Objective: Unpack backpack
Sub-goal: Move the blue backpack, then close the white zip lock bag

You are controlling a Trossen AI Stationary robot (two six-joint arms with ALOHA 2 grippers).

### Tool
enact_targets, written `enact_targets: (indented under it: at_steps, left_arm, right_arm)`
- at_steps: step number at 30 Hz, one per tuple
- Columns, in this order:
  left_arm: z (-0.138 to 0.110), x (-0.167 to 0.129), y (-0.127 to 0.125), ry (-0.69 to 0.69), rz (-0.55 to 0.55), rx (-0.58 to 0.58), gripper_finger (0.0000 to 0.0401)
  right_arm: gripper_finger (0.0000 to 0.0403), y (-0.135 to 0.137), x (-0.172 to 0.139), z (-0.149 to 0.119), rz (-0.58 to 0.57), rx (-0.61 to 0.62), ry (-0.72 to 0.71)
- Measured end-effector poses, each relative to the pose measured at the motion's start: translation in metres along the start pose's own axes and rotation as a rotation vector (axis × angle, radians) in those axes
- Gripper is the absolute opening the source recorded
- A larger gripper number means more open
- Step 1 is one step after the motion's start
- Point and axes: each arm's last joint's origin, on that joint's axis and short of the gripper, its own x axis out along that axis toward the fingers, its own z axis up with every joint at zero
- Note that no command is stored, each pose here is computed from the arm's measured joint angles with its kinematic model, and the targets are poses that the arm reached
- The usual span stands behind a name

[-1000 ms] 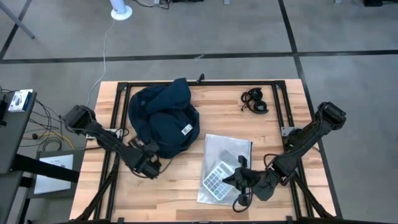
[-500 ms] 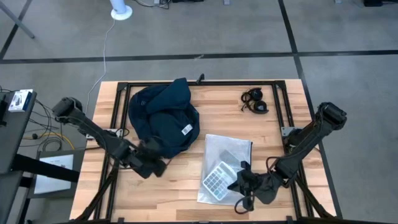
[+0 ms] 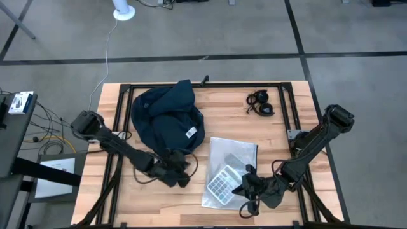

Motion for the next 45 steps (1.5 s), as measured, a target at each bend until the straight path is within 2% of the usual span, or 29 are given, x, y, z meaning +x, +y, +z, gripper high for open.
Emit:
enact_targets:
  at_steps: [4, 7, 11, 15, 19, 25, 28, 32, 34, 39, 42, 45]
  left_arm:
    - [0.000, 0.013, 0.030, 0.117, 0.209, 0.080, 0.0000]
    - [0.004, 0.018, 0.052, 0.252, 0.307, 0.167, 0.0000]
    - [0.010, 0.024, 0.071, 0.393, 0.345, 0.228, 0.0000]
    - [0.014, 0.024, 0.079, 0.440, 0.367, 0.215, 0.0000]
    - [0.021, 0.011, 0.070, 0.409, 0.323, 0.159, 0.0000]
    - [0.045, -0.033, 0.051, 0.314, 0.265, 0.118, 0.0000]
    - [0.053, -0.051, 0.051, 0.286, 0.242, 0.118, 0.0000]
    - [0.059, -0.063, 0.052, 0.250, 0.212, 0.037, 0.0000]
    - [0.061, -0.069, 0.047, 0.225, 0.147, 0.030, 0.0000]
    - [0.068, -0.077, 0.017, 0.084, -0.106, 0.058, 0.0000]
    - [0.070, -0.075, -0.002, -0.012, -0.230, 0.102, 0.0000]
    - [0.069, -0.065, -0.016, -0.064, -0.299, 0.154, 0.0000]
  right_arm:
    - [0.0000, 0.000, 0.000, 0.000, 0.000, -0.025, 0.000]
    - [0.0000, 0.000, 0.000, 0.000, -0.002, -0.028, 0.003]
    - [0.0000, 0.000, 0.000, 0.000, -0.003, -0.028, 0.003]
    - [0.0000, 0.000, 0.000, 0.000, -0.002, -0.028, 0.003]
    - [0.0000, 0.001, -0.001, -0.001, 0.004, -0.030, 0.003]
    - [0.0000, 0.003, -0.003, -0.003, 0.013, -0.035, 0.005]
    - [0.0000, 0.003, -0.002, -0.003, 0.013, -0.027, 0.004]
    - [0.0000, 0.003, -0.002, -0.002, 0.015, -0.022, -0.001]
    - [0.0000, 0.004, -0.002, -0.002, 0.018, -0.018, -0.004]
    - [0.0000, 0.005, -0.003, -0.003, 0.029, -0.016, 0.002]
    - [0.0000, 0.008, -0.004, -0.006, 0.104, 0.020, 0.078]
    - [0.0000, 0.014, -0.008, -0.013, 0.167, 0.090, 0.153]
